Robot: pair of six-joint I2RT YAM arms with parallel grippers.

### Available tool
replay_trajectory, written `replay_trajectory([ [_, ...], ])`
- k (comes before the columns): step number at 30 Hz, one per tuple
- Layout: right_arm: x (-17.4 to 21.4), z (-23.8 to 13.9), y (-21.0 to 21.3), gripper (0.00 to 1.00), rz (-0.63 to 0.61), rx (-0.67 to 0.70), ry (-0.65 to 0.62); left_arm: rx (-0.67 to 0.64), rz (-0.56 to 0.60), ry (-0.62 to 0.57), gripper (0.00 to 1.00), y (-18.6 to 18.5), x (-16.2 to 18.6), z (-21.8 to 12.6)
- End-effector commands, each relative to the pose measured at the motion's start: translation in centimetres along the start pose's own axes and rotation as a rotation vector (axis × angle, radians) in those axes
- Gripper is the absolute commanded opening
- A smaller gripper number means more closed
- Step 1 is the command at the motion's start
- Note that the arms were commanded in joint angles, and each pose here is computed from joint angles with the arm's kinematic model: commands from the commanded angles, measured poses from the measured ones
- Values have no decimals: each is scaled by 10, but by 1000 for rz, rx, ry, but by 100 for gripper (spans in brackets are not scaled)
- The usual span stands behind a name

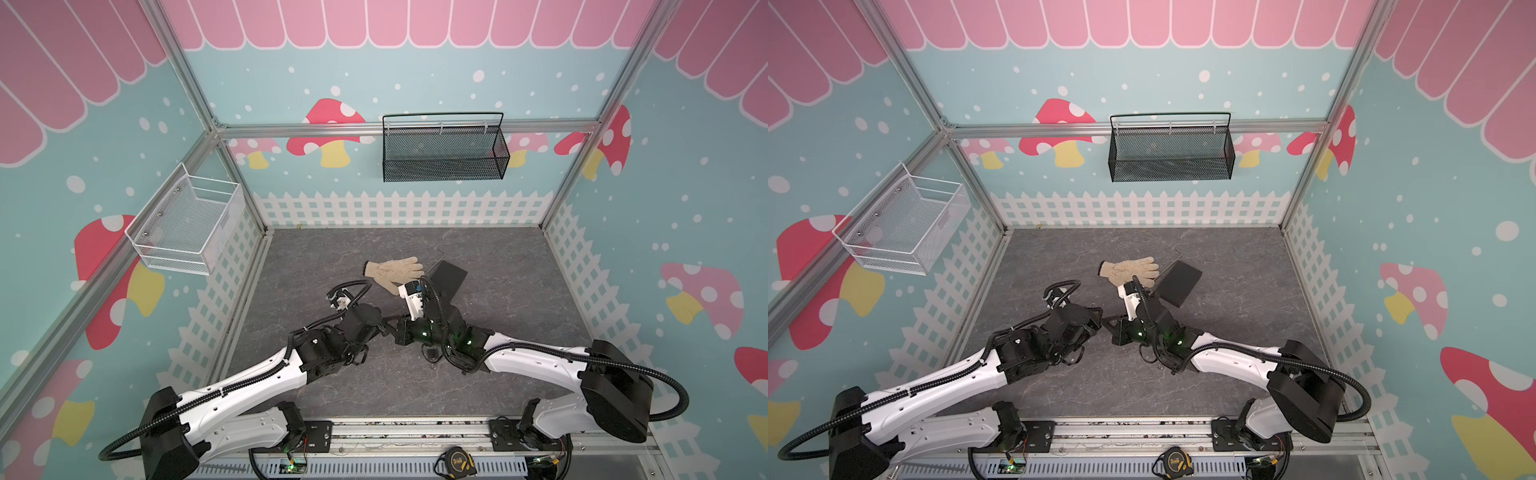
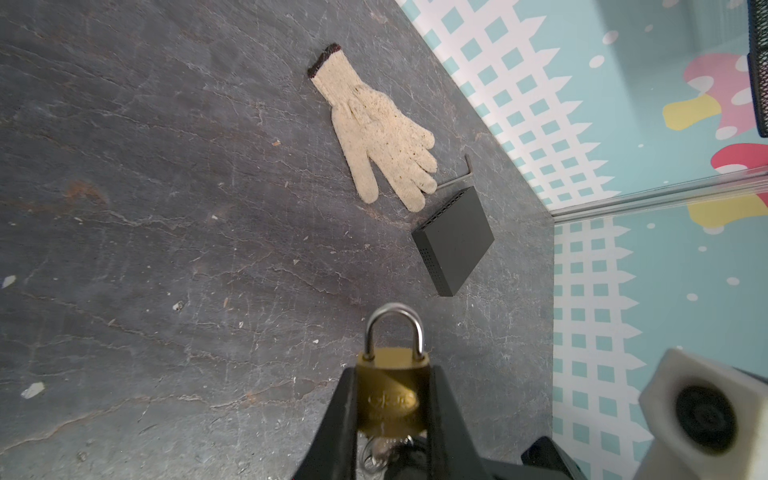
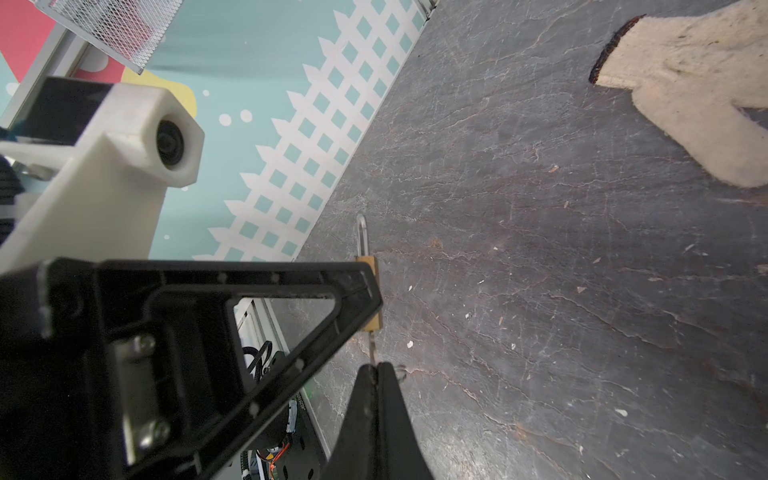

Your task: Unlock with the key

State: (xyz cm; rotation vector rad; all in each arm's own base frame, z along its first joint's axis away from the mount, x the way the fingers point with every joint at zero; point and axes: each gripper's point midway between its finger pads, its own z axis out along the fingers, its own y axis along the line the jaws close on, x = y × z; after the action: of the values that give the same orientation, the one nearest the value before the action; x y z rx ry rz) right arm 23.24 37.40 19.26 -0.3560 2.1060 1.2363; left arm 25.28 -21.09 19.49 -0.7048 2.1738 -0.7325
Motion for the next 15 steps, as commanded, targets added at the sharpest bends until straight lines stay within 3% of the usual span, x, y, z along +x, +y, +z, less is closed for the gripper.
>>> replay_trajectory([
  [1, -31, -9, 13, 0, -21, -32, -121, 97, 15, 123, 0, -23, 27, -11],
  [9, -8, -21, 12, 11, -49, -32, -13, 92, 13, -1, 0, -24, 1, -13],
  [15, 0, -32, 22, 23, 20, -96, 42, 109, 3, -67, 0, -26, -13, -14],
])
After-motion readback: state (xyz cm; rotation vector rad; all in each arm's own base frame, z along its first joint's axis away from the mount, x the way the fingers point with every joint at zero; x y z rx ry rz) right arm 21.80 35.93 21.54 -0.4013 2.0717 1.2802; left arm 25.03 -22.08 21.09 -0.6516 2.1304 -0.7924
